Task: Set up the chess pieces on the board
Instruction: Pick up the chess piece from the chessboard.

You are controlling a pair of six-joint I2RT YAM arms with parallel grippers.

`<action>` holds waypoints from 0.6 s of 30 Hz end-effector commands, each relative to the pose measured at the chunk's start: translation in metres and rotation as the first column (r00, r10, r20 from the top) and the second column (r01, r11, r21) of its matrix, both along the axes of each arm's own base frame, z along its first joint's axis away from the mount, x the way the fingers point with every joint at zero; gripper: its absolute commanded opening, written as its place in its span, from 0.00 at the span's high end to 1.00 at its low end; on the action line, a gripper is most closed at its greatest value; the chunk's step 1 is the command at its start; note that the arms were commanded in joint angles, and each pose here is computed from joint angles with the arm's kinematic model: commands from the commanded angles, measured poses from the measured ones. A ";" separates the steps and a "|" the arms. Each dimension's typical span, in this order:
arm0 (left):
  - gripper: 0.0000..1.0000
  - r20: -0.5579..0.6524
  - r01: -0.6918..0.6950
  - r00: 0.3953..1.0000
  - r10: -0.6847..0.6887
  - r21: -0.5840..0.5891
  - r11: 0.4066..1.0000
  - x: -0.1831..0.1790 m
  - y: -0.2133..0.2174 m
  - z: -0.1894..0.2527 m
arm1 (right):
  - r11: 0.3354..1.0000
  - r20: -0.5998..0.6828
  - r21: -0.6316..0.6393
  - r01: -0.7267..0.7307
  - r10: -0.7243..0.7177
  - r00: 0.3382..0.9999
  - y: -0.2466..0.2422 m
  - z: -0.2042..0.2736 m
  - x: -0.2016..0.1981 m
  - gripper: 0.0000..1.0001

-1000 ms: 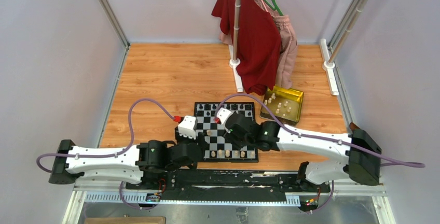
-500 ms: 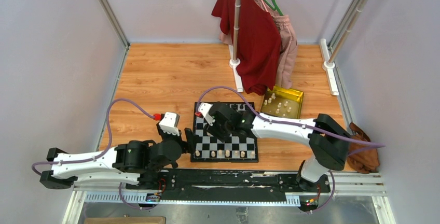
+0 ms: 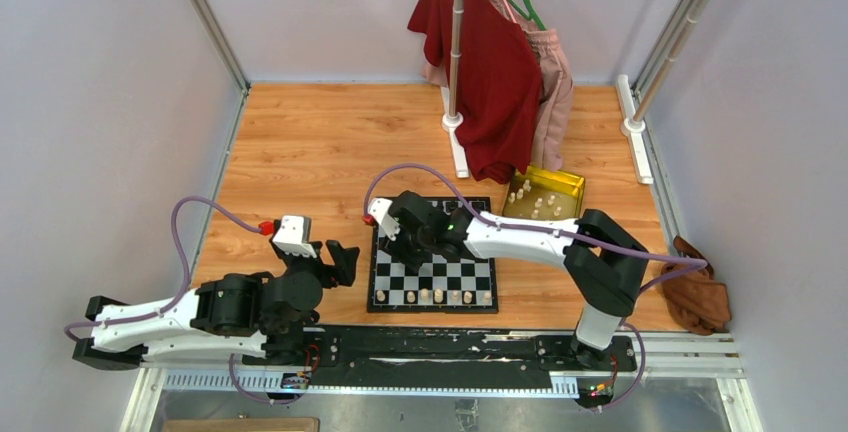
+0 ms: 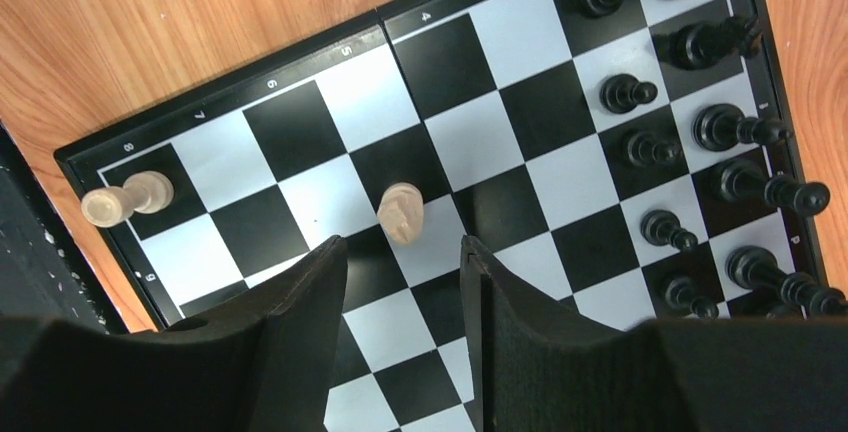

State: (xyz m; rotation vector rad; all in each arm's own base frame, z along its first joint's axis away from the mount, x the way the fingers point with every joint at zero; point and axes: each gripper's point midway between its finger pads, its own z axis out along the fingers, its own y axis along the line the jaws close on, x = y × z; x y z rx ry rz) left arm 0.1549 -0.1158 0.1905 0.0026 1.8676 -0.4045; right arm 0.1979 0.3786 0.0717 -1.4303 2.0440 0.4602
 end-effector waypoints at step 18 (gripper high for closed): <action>0.12 0.027 -0.051 0.998 0.051 -0.007 0.999 0.004 0.010 0.000 | 1.000 0.001 -0.001 -0.031 0.031 1.000 0.012 -0.006 0.013 0.87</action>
